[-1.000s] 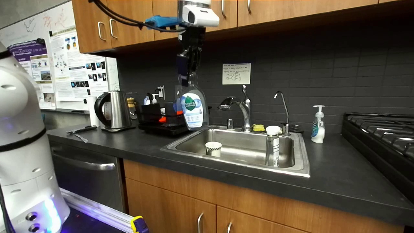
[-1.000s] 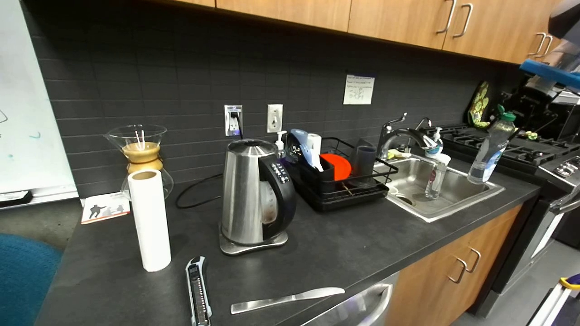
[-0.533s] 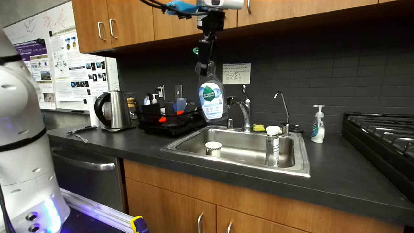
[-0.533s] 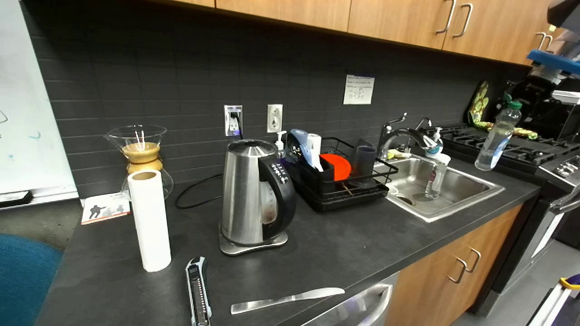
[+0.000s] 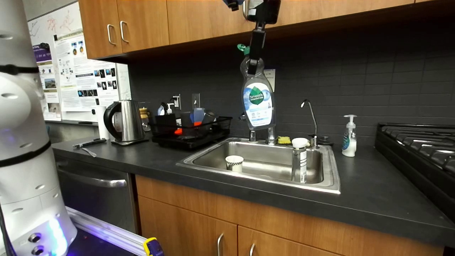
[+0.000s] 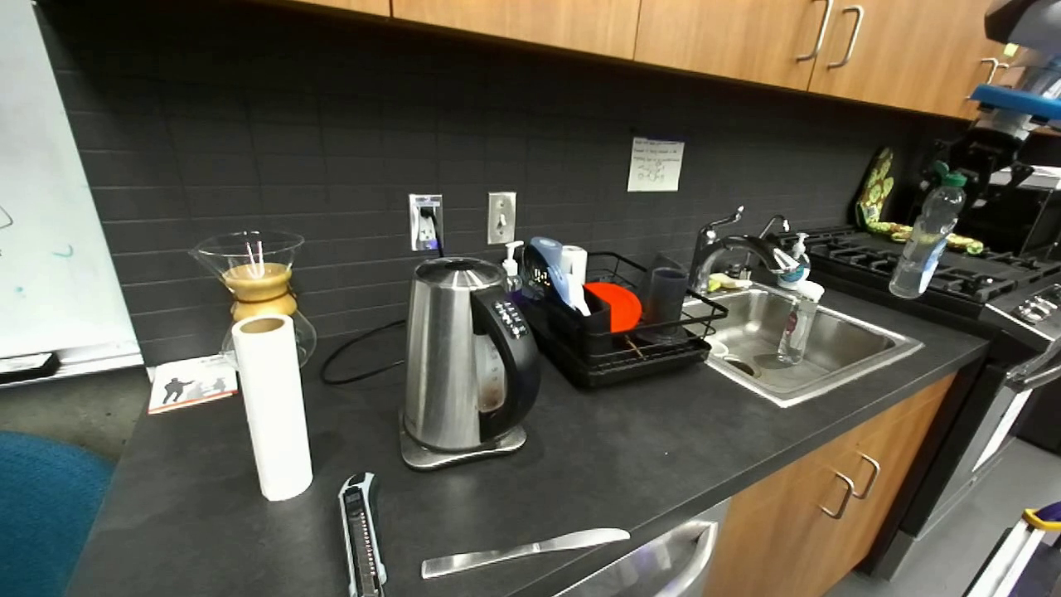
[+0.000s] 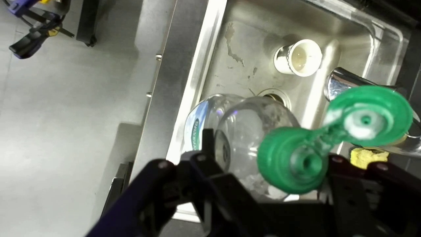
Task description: Move the dishwashing liquid bottle to the right side of the counter.
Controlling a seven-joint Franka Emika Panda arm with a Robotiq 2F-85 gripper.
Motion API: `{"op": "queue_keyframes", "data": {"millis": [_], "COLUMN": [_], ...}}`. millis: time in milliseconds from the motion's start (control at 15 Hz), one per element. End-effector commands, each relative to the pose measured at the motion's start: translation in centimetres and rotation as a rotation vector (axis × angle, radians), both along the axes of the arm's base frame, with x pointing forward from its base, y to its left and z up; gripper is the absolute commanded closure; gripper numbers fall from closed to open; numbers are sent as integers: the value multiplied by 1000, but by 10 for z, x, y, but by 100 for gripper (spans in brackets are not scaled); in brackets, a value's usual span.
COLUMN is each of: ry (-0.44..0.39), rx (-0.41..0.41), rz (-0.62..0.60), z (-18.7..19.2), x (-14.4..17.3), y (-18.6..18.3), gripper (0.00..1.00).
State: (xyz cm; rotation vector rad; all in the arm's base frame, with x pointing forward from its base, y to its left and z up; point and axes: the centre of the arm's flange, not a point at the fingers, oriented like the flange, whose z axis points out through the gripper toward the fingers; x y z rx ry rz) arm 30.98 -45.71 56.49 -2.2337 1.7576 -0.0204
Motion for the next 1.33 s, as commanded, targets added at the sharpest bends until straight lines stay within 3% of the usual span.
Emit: {"op": "queue_keyframes", "data": {"millis": [0, 600, 1267], "ry": [16, 31, 43], "rx": [2, -48, -84], "rz": [35, 76, 149], "z": [20, 20, 9], "x": [17, 12, 36], "y": [-55, -155, -202], "gripper": [66, 66, 66]}}
